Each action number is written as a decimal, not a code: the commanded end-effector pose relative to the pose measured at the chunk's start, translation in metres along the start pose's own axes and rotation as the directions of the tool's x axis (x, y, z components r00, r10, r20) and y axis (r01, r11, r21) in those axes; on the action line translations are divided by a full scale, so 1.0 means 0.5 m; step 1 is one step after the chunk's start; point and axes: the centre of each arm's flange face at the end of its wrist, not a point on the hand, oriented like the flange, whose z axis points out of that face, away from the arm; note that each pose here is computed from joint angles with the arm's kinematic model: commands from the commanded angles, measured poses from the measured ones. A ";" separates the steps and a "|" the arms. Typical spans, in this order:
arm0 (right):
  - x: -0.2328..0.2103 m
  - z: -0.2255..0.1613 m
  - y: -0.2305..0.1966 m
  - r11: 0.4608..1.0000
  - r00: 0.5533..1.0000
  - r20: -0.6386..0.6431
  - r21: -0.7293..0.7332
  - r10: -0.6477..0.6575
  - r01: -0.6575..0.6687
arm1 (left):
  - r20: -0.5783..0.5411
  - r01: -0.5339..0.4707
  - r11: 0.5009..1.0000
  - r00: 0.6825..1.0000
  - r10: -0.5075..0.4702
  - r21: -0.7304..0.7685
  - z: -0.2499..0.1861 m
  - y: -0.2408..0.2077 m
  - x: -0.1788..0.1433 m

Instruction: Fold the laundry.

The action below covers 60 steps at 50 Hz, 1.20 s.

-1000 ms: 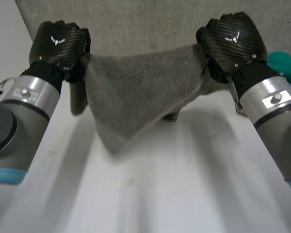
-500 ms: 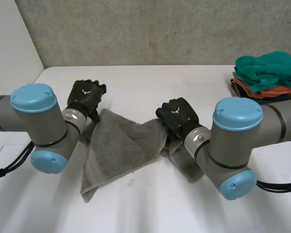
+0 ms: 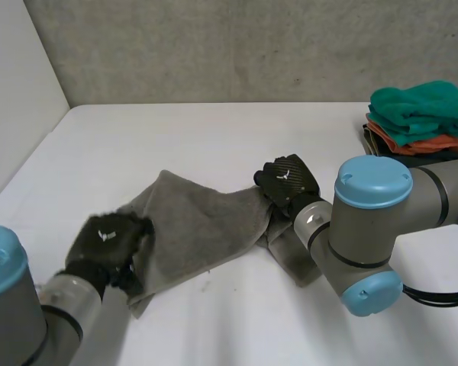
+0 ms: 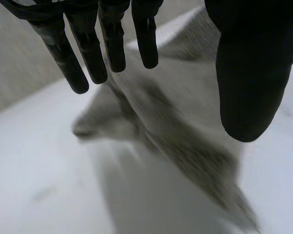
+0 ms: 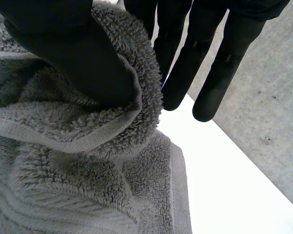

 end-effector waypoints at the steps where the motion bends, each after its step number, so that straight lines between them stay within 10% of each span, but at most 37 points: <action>1: -0.002 -0.003 0.005 1.000 1.000 0.005 -0.008 -0.001 0.001 | -0.018 0.007 0.991 1.000 -0.010 -0.130 0.038 0.063 0.010; 34: 0.048 -0.072 -0.054 0.995 0.997 0.025 -0.076 0.070 -0.068 | 0.119 -0.076 0.989 0.991 0.061 0.126 0.110 -0.024 -0.045; 41: 0.190 -0.107 -0.025 0.927 0.949 -0.099 -0.208 0.299 -0.313 | 0.192 -0.073 0.973 0.981 0.030 0.221 0.090 -0.084 -0.092; 51: 0.138 -0.159 0.069 0.794 0.878 -0.081 -0.393 0.472 -0.463 | 0.228 -0.078 0.946 0.974 0.005 0.315 0.060 -0.137 -0.113; 60: 0.068 -0.189 0.073 0.875 0.911 -0.009 -0.276 0.412 -0.399 | 0.234 -0.080 0.940 0.972 0.000 0.333 0.061 -0.150 -0.117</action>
